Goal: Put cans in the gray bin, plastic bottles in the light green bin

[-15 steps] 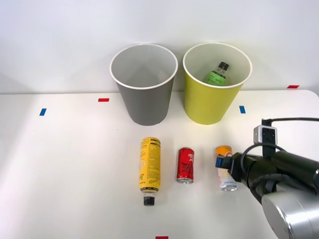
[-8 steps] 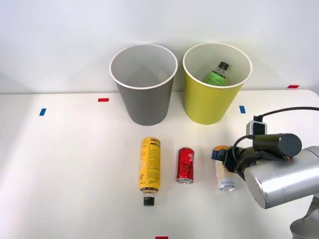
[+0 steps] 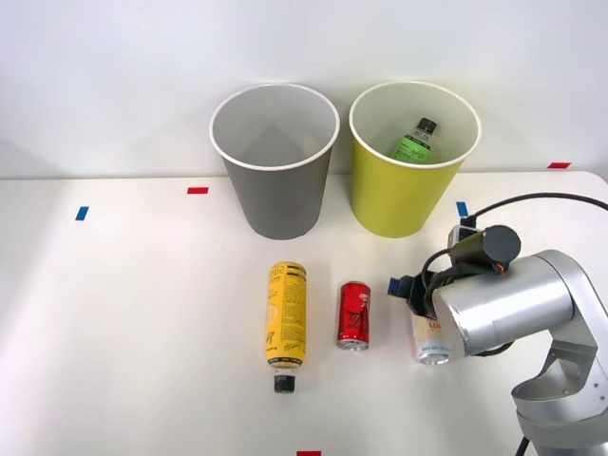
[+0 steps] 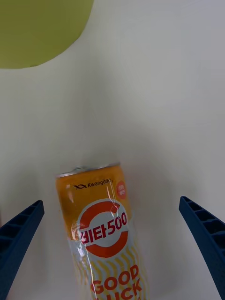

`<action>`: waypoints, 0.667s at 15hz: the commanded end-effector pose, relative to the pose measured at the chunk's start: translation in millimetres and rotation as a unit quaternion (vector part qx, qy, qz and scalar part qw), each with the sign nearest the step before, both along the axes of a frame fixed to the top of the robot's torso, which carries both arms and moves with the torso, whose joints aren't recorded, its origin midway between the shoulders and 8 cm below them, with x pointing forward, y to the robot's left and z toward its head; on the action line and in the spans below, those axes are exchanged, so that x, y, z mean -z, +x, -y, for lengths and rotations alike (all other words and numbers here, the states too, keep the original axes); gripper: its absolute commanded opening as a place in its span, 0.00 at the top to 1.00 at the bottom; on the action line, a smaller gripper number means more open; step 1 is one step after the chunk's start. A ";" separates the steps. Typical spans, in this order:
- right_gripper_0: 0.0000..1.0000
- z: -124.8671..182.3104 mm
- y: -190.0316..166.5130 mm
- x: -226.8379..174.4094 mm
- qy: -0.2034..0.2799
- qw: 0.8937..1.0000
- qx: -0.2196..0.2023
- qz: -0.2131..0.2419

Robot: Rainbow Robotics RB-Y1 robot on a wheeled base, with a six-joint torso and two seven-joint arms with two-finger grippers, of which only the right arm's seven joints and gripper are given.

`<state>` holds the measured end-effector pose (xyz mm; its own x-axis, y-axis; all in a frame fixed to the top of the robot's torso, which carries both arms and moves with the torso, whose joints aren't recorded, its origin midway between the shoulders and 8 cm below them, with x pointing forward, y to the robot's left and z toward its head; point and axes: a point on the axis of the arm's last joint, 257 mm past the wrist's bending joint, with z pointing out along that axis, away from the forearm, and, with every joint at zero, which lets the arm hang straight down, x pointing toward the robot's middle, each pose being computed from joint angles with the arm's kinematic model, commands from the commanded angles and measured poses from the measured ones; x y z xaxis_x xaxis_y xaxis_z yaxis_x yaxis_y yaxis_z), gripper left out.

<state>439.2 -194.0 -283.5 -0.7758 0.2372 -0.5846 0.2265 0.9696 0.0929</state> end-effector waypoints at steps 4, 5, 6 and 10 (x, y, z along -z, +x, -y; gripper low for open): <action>0.00 -1.6 11.1 13.2 -0.020 1.000 0.016 -0.016; 0.00 -1.1 10.5 15.9 -0.027 0.999 0.019 -0.018; 0.00 0.5 10.8 16.9 -0.035 0.999 0.021 -0.018; 0.00 0.5 9.3 22.9 -0.041 0.998 0.028 -0.025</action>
<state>448.7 -195.1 -305.4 -0.7913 0.2313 -0.5660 0.2790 0.9603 0.0023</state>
